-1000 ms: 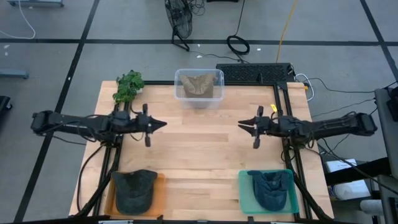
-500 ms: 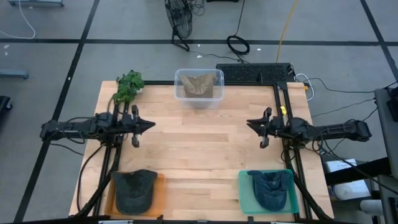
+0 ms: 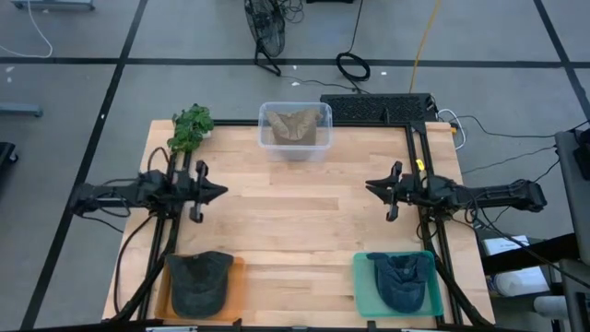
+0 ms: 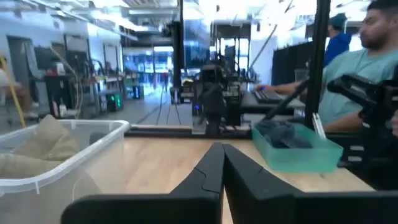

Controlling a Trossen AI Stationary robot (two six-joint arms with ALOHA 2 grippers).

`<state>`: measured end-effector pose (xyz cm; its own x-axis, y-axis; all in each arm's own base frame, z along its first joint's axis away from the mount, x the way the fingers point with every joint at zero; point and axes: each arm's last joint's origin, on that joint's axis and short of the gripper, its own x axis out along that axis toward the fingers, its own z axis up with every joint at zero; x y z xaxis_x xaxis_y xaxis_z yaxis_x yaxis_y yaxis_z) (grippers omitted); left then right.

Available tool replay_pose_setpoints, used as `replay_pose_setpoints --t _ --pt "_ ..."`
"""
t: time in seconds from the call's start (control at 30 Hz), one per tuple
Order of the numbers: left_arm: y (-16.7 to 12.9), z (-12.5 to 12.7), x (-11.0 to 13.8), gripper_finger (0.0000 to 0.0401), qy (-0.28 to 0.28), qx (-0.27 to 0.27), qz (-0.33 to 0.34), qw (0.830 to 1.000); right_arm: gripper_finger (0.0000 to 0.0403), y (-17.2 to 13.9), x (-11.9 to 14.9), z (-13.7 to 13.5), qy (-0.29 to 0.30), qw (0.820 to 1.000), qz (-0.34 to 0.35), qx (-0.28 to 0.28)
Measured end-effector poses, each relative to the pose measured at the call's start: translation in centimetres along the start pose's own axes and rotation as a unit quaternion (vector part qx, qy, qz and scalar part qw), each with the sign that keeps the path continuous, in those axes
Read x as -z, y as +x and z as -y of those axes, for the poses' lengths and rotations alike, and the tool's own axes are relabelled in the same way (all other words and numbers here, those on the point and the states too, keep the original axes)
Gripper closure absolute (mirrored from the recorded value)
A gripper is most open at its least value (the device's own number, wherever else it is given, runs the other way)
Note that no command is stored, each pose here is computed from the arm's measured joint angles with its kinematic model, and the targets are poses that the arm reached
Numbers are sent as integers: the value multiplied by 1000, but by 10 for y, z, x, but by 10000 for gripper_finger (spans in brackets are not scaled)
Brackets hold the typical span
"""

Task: Pick & Place hat
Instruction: Return to Home Position

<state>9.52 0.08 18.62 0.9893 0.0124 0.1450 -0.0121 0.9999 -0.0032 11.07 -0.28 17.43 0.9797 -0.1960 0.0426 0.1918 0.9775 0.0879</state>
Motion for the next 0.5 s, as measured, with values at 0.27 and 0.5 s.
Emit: replay_pose_setpoints --t 0.27,0.5 --pt "0 -3 12 375 -14 -25 -33 999 360 0 0 0 -20 1000 -1 1" --pt "0 -4 17 373 -26 -37 -63 997 360 1 5 0 -33 999 -24 2"
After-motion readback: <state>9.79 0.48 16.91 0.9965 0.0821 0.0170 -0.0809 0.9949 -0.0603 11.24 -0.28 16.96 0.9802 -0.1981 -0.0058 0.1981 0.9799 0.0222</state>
